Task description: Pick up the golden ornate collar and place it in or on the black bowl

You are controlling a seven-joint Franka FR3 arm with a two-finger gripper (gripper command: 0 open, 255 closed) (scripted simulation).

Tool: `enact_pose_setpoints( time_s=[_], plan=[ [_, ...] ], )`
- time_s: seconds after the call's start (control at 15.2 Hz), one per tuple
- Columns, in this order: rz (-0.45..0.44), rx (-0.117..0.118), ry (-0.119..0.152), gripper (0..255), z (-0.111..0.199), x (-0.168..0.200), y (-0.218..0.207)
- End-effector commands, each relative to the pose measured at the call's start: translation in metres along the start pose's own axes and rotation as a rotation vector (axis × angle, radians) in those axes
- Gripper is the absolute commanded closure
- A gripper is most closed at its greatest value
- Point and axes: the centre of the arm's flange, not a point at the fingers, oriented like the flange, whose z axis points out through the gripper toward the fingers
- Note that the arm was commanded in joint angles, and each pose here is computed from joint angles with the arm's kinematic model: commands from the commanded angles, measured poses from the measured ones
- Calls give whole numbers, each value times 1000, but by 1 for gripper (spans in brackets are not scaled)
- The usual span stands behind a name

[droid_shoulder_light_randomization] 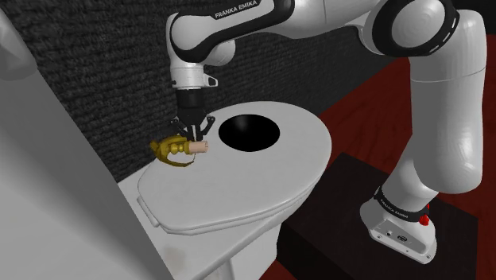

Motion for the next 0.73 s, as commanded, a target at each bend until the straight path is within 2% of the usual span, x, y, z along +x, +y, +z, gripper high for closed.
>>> enact_pose_setpoints(
  time_s=[0.0,0.26,0.66],
  plan=[
    [1,-5,-4,255,5,1,-1],
    [1,-5,-4,255,4,1,0],
    [1,-5,-4,255,-25,-13,0]
  ],
)
